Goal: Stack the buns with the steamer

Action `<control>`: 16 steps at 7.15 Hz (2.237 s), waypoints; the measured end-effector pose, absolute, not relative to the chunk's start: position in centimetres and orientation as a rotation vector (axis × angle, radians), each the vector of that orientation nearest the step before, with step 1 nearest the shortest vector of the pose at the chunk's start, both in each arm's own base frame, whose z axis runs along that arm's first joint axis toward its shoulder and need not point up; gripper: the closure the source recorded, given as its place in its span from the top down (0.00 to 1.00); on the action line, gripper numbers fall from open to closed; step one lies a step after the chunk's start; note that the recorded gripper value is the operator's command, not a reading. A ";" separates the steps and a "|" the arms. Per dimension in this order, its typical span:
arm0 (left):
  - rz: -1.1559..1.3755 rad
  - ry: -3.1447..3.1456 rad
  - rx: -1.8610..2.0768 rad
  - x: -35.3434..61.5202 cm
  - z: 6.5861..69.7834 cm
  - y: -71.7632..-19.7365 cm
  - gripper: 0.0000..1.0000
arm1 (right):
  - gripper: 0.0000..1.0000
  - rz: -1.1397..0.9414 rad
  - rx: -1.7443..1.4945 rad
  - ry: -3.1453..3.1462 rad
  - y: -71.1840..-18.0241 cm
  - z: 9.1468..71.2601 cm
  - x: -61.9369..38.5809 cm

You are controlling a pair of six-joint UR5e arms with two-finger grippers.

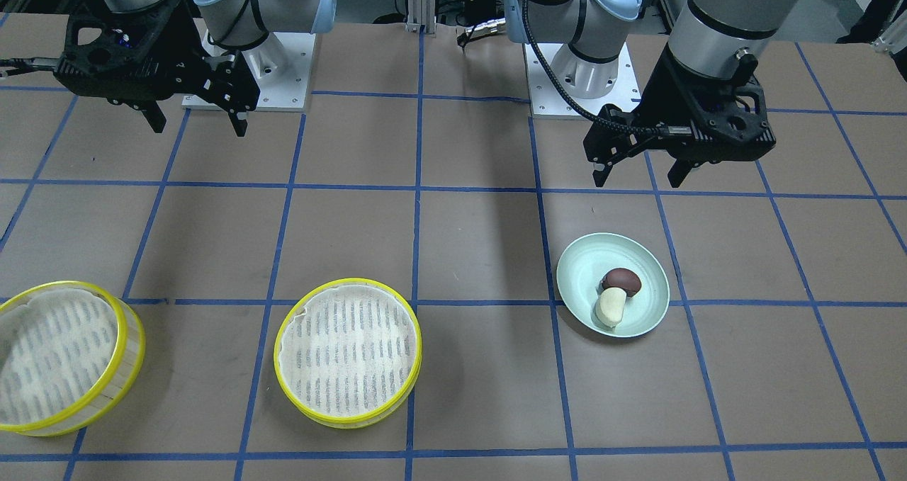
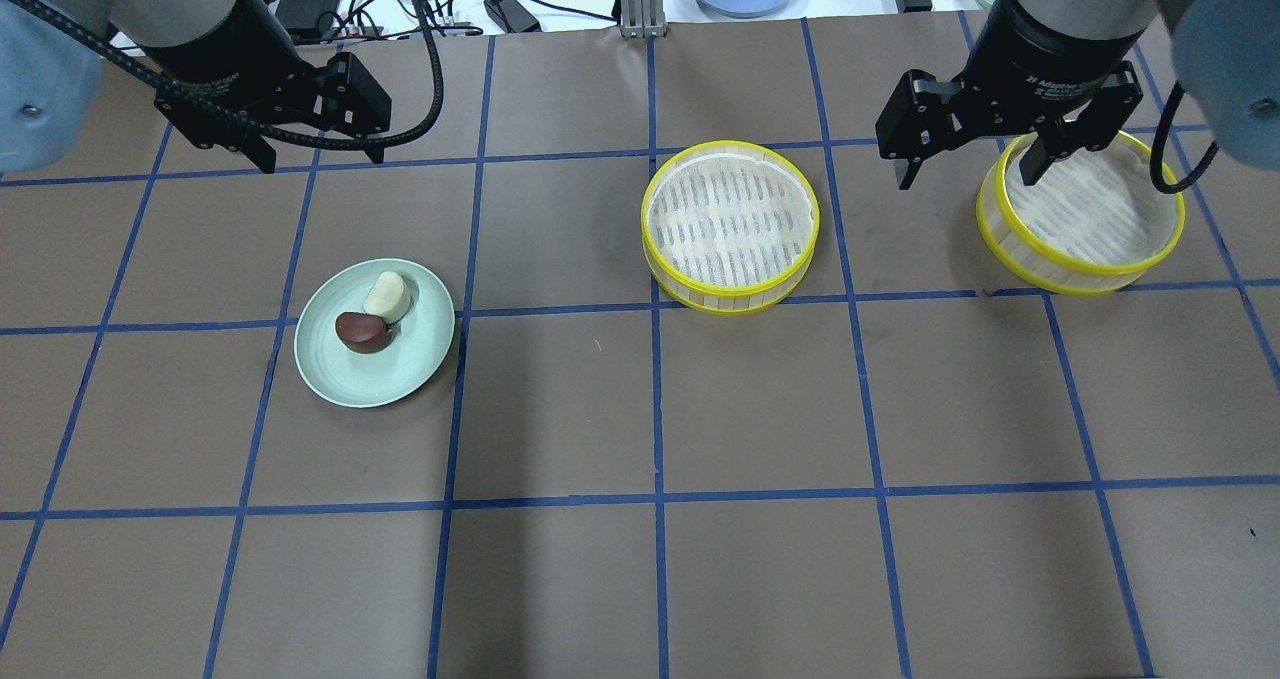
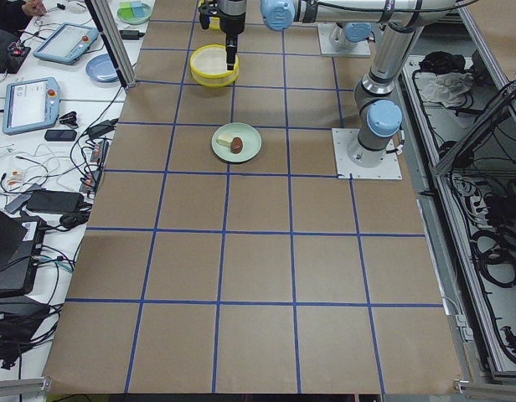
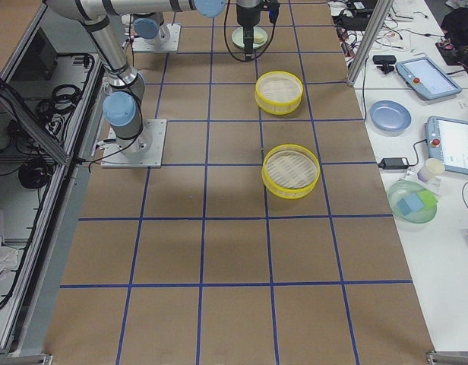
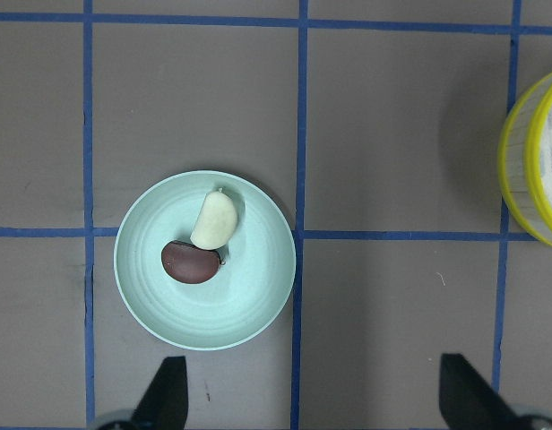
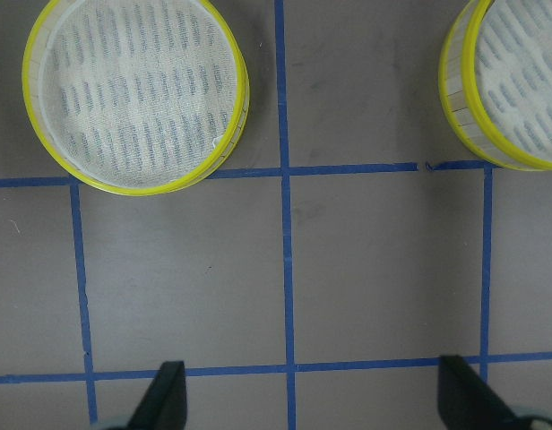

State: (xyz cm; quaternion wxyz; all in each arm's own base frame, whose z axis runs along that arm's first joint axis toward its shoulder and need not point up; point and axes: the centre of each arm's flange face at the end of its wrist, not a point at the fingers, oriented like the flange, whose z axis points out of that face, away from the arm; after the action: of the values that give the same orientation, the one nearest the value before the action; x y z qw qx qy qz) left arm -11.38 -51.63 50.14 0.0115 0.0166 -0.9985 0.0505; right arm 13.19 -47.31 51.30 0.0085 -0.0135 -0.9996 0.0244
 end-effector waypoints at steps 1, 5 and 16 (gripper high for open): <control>0.160 -3.113 0.051 -11.4 50.2 -51.6 1.00 | 1.00 0.075 -0.042 -3.123 -47.3 51.2 13.2; 0.056 -3.118 0.044 -10.1 46.0 -52.5 1.00 | 1.00 0.081 -0.089 -3.126 -50.3 50.0 8.0; -0.391 -3.012 -0.345 -4.4 18.9 -59.0 0.88 | 0.72 0.069 0.289 -3.127 -62.6 24.2 -27.4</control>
State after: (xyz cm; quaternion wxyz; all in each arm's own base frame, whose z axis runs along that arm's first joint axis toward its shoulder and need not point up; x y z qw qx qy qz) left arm -4.36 -58.96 18.85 0.0422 -0.1128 -0.9844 -0.1279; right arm -27.41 -62.64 24.25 0.0002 0.0921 -0.9955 0.0218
